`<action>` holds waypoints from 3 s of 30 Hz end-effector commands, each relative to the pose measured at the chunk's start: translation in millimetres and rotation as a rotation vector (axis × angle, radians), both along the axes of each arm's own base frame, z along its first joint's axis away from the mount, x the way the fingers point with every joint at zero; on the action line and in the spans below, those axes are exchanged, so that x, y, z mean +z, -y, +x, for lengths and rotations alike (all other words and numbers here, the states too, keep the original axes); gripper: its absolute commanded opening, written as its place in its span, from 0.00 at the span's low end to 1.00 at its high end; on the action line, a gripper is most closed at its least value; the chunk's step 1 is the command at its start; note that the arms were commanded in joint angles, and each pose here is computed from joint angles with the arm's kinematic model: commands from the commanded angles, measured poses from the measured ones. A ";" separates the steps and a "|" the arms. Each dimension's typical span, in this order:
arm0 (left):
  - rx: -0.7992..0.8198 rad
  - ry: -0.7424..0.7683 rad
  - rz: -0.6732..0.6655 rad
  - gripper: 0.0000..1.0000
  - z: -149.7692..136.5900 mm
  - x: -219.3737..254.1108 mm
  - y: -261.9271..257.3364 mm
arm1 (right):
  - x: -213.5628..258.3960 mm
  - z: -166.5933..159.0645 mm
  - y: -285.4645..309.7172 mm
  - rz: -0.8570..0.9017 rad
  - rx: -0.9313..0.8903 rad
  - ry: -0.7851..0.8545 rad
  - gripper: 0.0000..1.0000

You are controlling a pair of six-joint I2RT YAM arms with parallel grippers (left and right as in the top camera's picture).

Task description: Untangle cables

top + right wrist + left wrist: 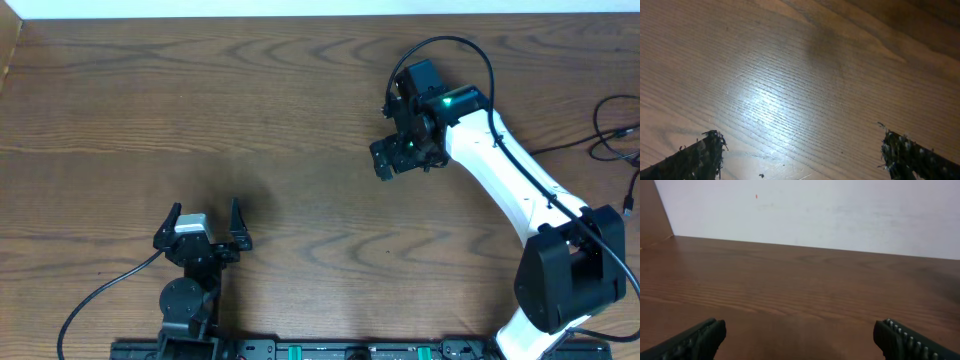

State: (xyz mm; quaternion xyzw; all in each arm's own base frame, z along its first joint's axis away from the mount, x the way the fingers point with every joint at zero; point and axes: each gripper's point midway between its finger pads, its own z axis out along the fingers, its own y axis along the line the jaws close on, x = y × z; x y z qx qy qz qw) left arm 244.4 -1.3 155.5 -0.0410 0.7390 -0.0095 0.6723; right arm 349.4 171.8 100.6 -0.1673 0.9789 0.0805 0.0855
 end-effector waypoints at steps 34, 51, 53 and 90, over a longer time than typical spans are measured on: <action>0.036 -0.058 0.022 1.00 -1.1 -18.3 -11.1 | 1.1 -1.2 0.1 0.001 -0.008 0.000 0.99; 0.036 -0.058 0.022 1.00 -1.1 -18.3 -11.1 | 2.1 -2.3 -2.1 0.002 -0.001 0.003 0.99; 0.036 -0.058 0.022 1.00 -1.1 -18.3 -11.1 | 2.2 -4.3 -6.5 0.000 0.012 0.005 0.99; 0.036 -0.058 0.022 1.00 -1.1 -18.3 -11.2 | 57.6 -26.4 91.2 0.302 -0.370 0.883 0.99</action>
